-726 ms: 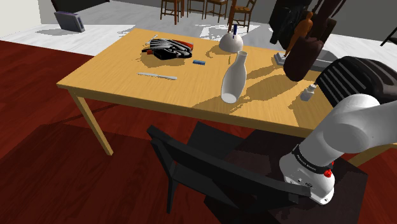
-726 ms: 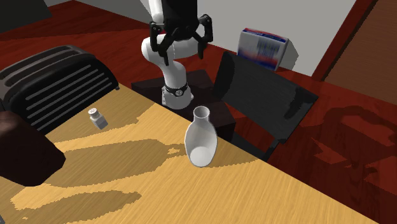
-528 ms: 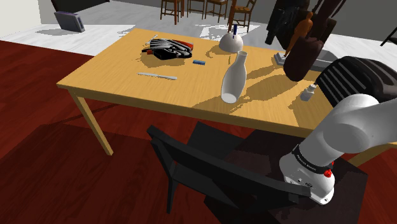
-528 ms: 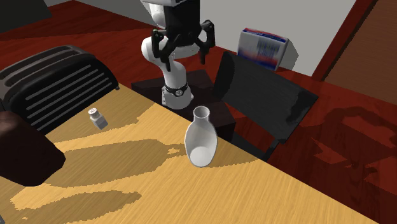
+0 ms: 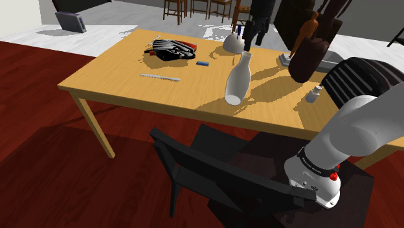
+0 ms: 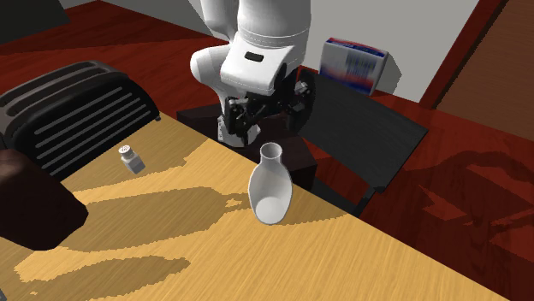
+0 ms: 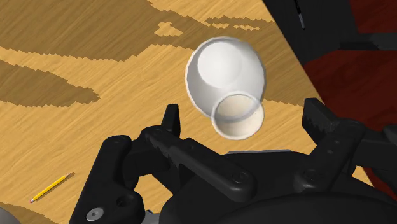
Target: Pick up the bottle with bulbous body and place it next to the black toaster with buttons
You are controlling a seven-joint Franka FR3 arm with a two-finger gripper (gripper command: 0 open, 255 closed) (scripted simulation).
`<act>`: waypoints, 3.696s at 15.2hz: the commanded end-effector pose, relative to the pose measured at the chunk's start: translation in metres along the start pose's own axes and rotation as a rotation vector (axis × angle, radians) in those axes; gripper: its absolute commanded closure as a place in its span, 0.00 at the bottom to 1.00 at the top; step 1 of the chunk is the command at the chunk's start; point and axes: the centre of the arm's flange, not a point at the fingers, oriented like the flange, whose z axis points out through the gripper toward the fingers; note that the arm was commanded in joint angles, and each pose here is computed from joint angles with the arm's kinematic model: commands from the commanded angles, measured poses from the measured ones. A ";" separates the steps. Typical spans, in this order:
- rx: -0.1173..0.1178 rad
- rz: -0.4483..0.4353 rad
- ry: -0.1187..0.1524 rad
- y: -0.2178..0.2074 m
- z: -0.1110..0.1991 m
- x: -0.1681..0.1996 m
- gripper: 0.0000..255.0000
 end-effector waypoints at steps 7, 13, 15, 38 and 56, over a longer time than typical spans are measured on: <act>0.000 -0.017 -0.039 -0.002 0.043 0.041 0.00; 0.000 -0.017 -0.039 -0.002 0.062 0.041 0.00; 0.000 -0.017 -0.039 -0.002 0.062 0.041 0.00; 0.000 -0.017 -0.039 -0.002 0.009 0.036 1.00; 0.000 -0.017 -0.039 -0.002 -0.086 0.029 1.00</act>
